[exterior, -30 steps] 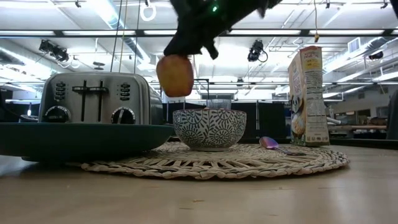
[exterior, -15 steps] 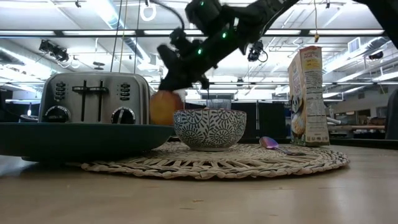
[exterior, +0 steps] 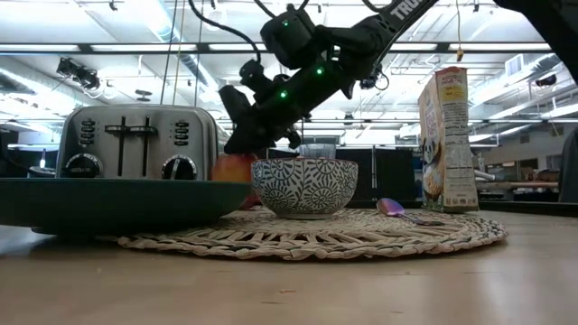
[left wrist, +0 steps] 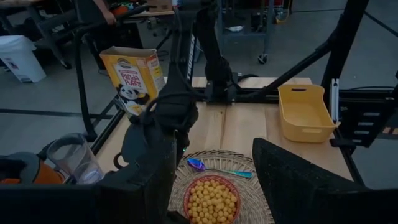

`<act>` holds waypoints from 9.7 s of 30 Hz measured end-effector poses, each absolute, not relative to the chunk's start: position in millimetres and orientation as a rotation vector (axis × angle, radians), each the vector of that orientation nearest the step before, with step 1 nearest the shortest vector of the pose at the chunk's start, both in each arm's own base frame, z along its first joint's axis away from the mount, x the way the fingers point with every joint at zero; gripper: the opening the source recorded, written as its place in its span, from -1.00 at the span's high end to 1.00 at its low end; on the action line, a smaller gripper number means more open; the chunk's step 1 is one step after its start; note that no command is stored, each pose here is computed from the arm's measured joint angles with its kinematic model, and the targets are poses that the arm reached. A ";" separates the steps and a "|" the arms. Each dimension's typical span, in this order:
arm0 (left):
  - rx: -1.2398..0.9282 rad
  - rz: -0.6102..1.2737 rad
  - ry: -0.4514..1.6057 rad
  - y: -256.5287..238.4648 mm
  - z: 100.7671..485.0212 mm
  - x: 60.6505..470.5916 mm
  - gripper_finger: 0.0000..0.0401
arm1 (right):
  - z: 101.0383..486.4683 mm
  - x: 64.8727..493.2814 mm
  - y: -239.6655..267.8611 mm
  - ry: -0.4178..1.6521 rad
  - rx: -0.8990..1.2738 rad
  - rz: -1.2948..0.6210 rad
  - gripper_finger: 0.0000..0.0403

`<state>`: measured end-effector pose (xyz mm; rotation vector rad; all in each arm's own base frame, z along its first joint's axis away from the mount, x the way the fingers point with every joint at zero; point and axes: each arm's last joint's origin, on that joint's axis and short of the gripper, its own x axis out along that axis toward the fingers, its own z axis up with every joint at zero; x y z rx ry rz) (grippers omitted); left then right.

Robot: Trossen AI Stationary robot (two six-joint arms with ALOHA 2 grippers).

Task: Arrange a breakfast setting
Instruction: Put the red apple above the blue plate, then put the orange glass above the red bowl

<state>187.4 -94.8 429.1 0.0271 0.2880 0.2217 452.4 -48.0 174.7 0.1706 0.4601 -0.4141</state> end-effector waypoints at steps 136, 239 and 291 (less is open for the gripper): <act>-0.106 0.129 1.420 -195.7 312.0 148.3 0.93 | 236.3 470.6 141.4 0.156 0.079 0.008 -0.89; 0.039 -0.206 1.094 -157.5 436.6 175.1 -0.14 | 230.9 527.1 113.2 0.381 0.101 0.147 -0.62; -0.084 0.179 0.381 -75.7 408.4 271.8 -0.17 | 112.8 294.8 -76.2 0.206 0.118 -0.216 -0.62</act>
